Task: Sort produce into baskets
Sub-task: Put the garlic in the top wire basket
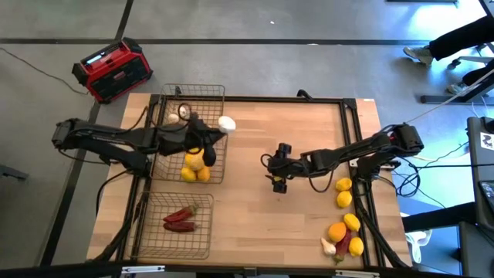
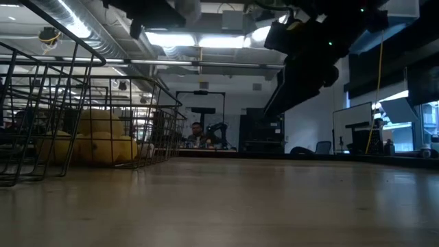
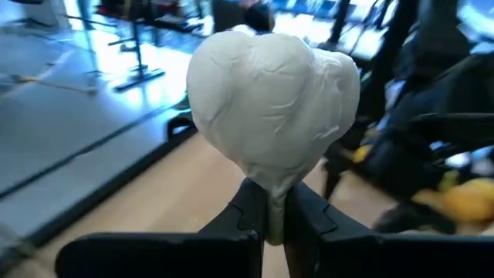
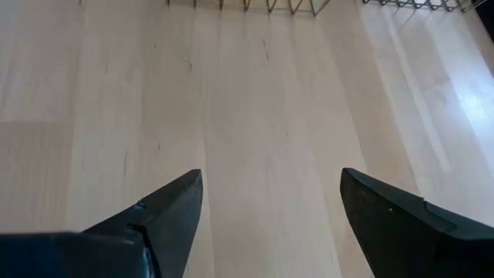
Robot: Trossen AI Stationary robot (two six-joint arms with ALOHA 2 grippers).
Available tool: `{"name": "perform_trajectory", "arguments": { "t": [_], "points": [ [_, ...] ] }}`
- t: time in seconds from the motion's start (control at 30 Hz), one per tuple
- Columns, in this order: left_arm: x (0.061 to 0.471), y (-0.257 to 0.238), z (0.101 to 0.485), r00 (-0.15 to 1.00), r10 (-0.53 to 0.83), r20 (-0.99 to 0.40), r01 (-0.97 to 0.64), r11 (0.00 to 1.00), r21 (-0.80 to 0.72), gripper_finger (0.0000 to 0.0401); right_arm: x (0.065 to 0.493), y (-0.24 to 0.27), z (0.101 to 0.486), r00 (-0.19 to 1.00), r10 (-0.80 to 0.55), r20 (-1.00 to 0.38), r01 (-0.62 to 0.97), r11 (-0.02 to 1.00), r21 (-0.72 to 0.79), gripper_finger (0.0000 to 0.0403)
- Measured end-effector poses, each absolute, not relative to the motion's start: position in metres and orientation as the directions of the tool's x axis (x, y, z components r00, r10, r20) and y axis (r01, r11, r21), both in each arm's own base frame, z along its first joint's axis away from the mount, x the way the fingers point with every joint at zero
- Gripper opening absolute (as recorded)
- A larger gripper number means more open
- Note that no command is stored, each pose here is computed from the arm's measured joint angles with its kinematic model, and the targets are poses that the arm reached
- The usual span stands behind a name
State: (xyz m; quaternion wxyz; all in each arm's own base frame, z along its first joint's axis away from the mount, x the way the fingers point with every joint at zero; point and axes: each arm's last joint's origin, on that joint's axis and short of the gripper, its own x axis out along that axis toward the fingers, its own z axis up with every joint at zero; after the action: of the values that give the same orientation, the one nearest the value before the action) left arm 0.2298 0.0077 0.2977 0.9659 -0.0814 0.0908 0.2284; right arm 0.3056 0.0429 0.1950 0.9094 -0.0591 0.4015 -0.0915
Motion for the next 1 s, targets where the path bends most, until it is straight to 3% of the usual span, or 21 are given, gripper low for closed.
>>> {"name": "perform_trajectory", "arguments": {
  "t": [0.23,0.53,1.0],
  "points": [
    [0.219,0.032,0.33,0.732,0.593,-0.336,-0.612,0.789,0.059,0.0018,0.307,0.043,0.192,0.658,-0.214,-0.722,0.118,0.976,-0.182,0.0301],
    [0.207,0.07,0.357,0.532,0.699,-0.477,-0.734,0.662,0.15,0.0018,0.307,0.043,0.193,0.662,-0.213,-0.718,0.119,0.976,-0.18,0.0301],
    [0.225,0.131,0.325,0.211,0.593,-0.777,-0.788,0.573,0.224,0.003,0.307,0.044,0.192,0.661,-0.181,-0.728,0.102,0.983,-0.152,0.0301]
  ]
}}
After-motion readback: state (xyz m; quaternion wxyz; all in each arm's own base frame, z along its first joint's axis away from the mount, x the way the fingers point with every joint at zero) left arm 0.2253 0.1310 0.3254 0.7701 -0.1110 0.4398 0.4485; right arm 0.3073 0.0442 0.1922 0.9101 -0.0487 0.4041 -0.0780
